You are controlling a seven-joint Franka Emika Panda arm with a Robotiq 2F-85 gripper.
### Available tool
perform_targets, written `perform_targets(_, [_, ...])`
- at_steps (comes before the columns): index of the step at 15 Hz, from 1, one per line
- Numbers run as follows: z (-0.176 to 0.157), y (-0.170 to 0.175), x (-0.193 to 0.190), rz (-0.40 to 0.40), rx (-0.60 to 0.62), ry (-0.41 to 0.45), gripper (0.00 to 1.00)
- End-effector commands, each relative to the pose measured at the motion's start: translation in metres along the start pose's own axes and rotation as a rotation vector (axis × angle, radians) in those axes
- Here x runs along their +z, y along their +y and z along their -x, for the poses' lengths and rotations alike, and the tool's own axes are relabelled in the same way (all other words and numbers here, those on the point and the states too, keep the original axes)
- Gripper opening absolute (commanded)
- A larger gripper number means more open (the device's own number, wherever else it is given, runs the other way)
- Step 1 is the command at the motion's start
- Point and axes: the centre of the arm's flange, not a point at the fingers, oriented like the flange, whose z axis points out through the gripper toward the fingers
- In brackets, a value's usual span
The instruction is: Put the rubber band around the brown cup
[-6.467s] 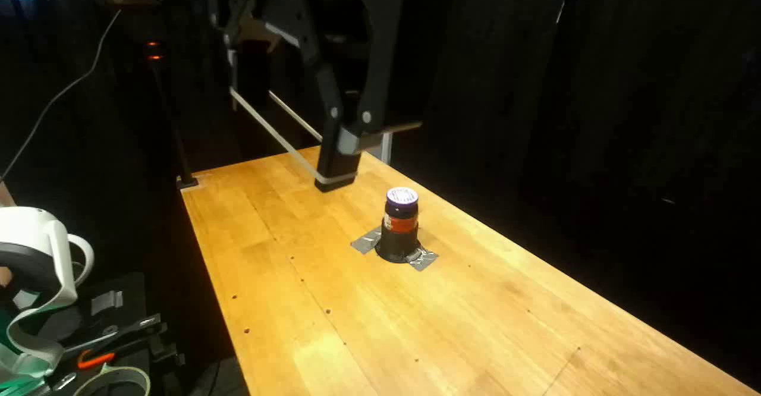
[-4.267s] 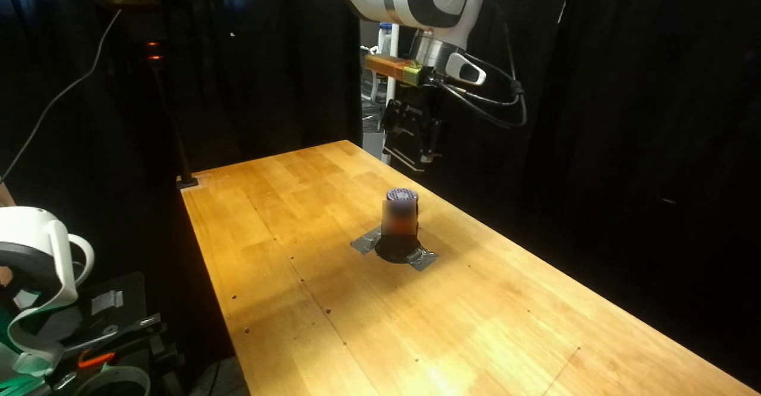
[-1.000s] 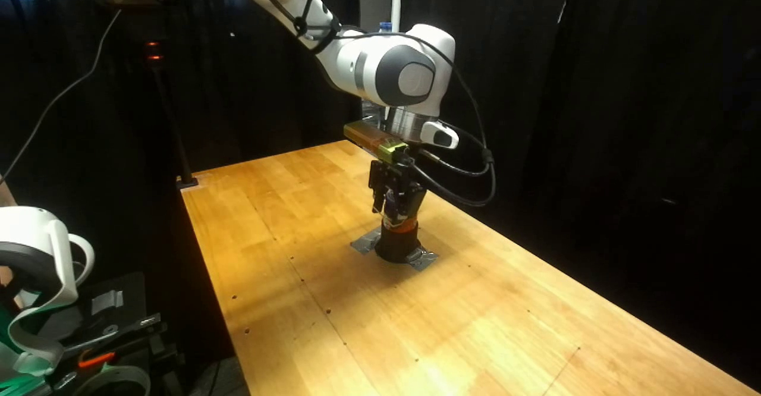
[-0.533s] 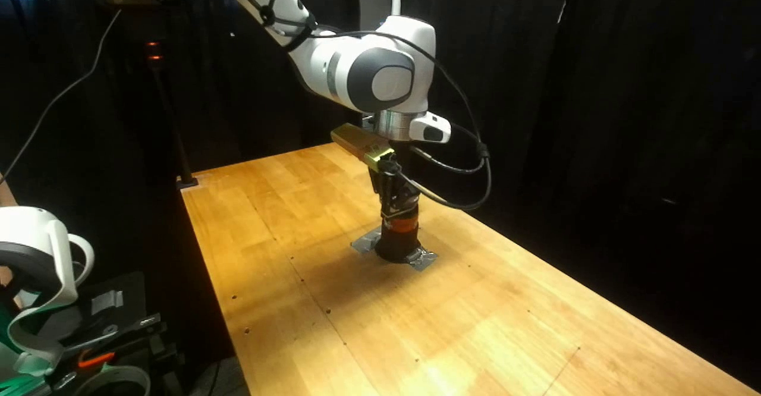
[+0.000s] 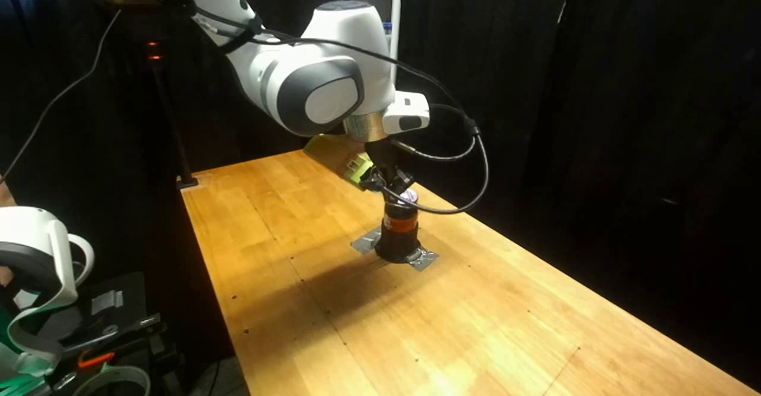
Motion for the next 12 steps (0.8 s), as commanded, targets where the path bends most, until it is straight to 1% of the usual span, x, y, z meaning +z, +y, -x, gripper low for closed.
perform_targets(1, [0.032,0.006,-0.009,-0.079,-0.12,0.132,0.09])
perform_targets(2, [0.034,0.004,-0.006,-0.087,-0.156,0.167,0.08])
perform_targets(6, [0.036,-0.004,-0.001,-0.15,-0.275,0.246,0.06])
perform_targets(9, [0.036,-0.004,0.004,-0.2,-0.314,0.262,0.08])
perform_targets(12, [0.038,0.008,0.012,-0.213,-0.333,0.276,0.08])
